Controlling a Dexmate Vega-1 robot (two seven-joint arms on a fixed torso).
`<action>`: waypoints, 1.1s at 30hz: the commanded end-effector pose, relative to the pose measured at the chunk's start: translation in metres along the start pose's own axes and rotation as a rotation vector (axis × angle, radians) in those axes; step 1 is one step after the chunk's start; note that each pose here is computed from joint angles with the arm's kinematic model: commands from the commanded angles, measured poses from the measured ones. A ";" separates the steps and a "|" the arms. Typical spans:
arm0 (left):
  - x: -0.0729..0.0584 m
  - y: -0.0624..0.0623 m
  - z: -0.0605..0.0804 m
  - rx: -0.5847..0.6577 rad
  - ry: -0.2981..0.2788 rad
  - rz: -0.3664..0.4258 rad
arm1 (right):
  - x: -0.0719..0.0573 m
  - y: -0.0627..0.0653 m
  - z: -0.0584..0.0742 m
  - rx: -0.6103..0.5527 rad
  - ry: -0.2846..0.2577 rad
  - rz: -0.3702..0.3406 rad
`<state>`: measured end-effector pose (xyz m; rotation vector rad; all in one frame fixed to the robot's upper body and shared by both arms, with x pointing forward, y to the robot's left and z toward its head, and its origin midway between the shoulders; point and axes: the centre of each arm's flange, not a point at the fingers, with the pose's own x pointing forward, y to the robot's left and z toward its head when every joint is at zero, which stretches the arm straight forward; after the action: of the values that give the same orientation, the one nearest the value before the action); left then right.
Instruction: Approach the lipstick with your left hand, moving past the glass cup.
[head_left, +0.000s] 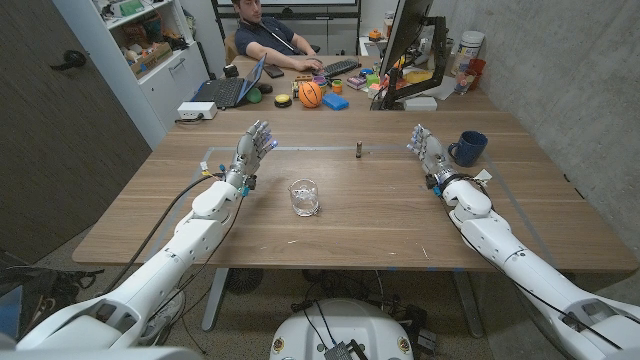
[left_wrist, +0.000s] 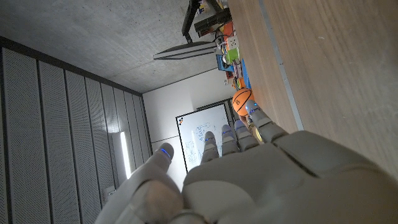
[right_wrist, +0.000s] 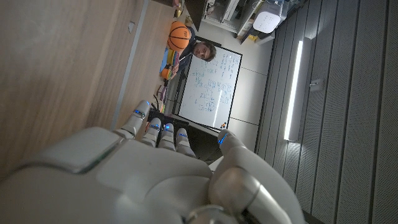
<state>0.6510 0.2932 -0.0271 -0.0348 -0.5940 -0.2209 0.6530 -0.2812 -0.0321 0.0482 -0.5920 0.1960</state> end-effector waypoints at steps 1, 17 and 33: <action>-0.002 0.001 0.000 -0.004 0.006 -0.011 | -0.001 0.008 -0.004 0.003 -0.001 -0.003; 0.004 -0.008 0.032 -0.139 -0.164 0.033 | -0.002 0.006 -0.008 0.004 -0.015 -0.005; 0.009 -0.030 0.091 -0.167 -0.467 0.079 | -0.004 0.006 -0.010 0.004 -0.021 -0.001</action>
<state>0.6219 0.2802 0.0210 -0.2236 -0.8656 -0.2206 0.6548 -0.2751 -0.0410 0.0568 -0.6095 0.1922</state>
